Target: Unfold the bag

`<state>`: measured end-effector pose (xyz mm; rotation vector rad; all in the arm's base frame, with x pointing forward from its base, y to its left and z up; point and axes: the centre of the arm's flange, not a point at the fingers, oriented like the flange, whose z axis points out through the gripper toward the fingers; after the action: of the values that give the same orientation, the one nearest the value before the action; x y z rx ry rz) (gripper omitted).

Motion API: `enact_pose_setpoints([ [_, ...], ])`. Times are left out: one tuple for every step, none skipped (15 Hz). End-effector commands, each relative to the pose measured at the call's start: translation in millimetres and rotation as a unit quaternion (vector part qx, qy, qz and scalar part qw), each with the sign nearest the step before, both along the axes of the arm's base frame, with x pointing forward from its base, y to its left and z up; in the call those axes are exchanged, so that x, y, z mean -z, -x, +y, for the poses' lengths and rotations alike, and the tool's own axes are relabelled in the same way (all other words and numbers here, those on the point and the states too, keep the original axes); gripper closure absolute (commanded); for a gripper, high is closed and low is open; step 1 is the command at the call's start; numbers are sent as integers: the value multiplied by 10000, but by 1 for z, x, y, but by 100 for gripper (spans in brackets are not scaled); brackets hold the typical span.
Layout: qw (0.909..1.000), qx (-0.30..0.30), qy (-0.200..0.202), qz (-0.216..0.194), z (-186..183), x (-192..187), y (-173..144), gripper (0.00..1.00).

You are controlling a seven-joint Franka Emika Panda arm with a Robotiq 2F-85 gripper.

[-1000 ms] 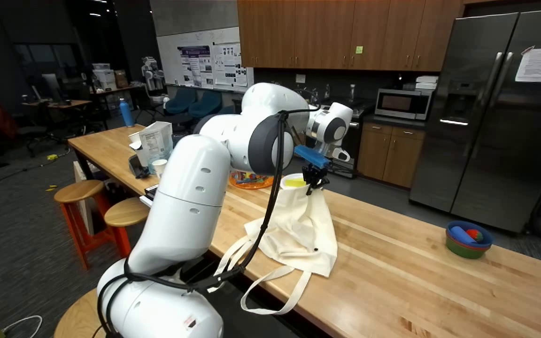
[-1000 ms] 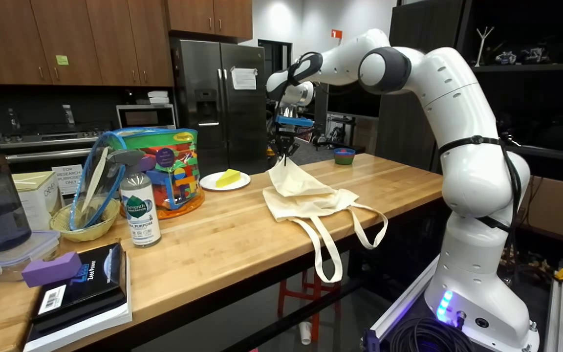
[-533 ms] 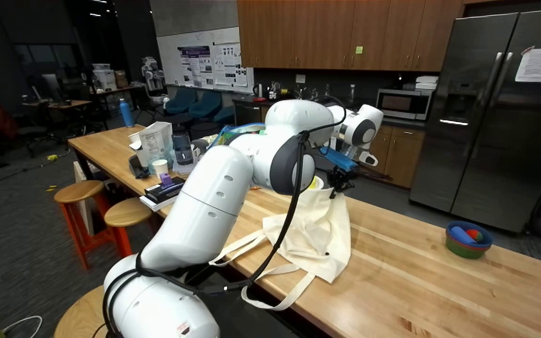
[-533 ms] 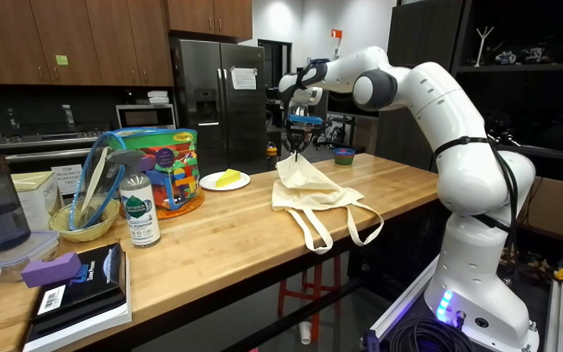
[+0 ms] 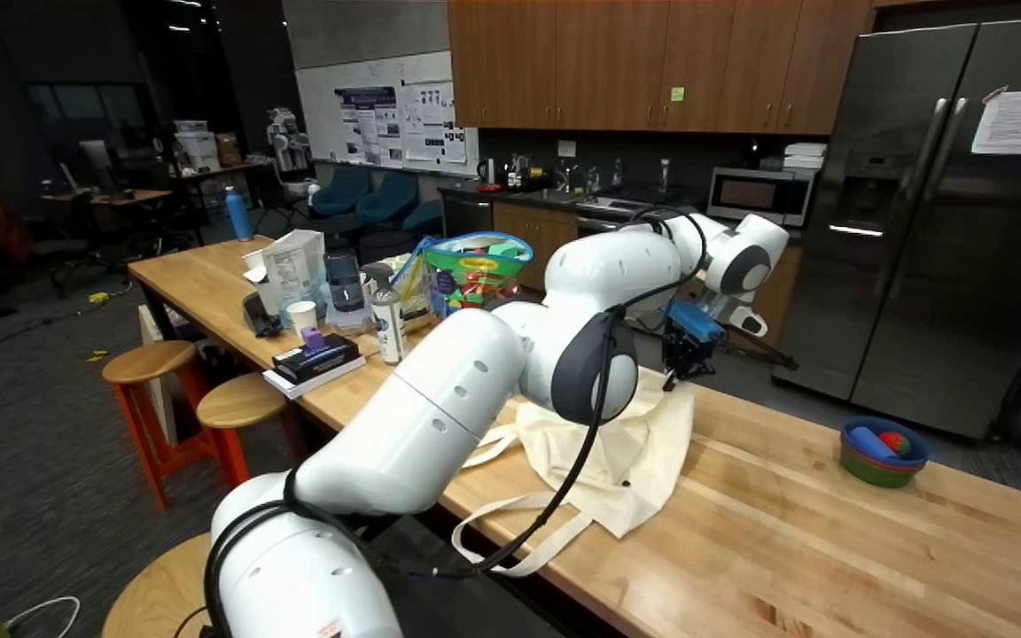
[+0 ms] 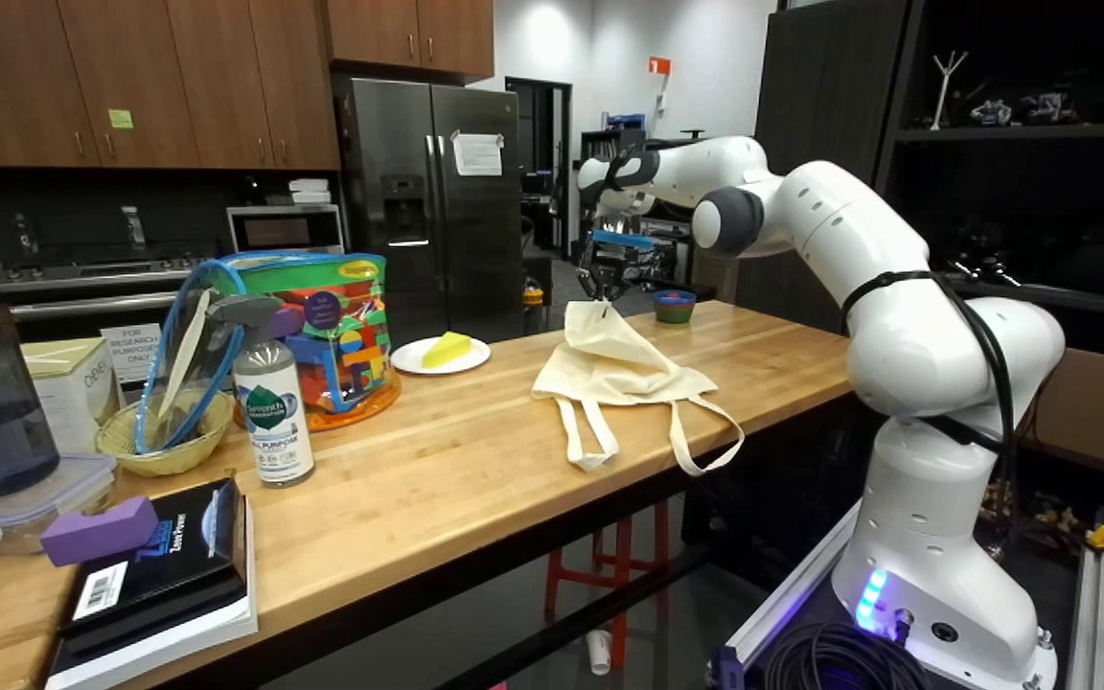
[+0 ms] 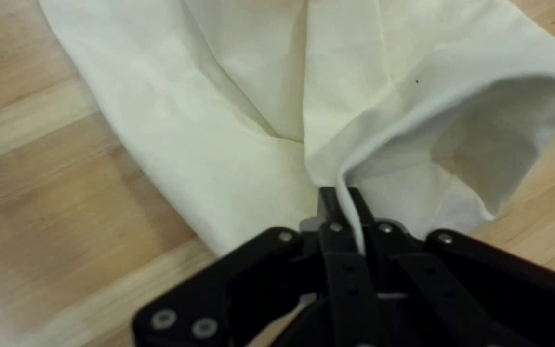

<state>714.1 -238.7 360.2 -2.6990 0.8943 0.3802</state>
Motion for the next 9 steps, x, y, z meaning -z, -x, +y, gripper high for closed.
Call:
enact_pose_setpoints([
  [9995,277,-111,-105,-37,-20,-41,99],
  [9991,320,-164,-215,-39,-27,-37,99],
  [9987,337,-209,-305,-40,-35,-32,99],
  [9984,330,-245,-393,-38,-45,-27,99],
  [9982,300,-254,-449,-36,-52,-23,99],
  [9982,227,-258,-494,-33,-59,-19,99],
  [9985,138,-216,-481,-26,-63,-16,99],
  [9988,64,-174,-448,-21,-66,-15,99],
  [9992,-30,-119,-370,-14,-65,-13,99],
])
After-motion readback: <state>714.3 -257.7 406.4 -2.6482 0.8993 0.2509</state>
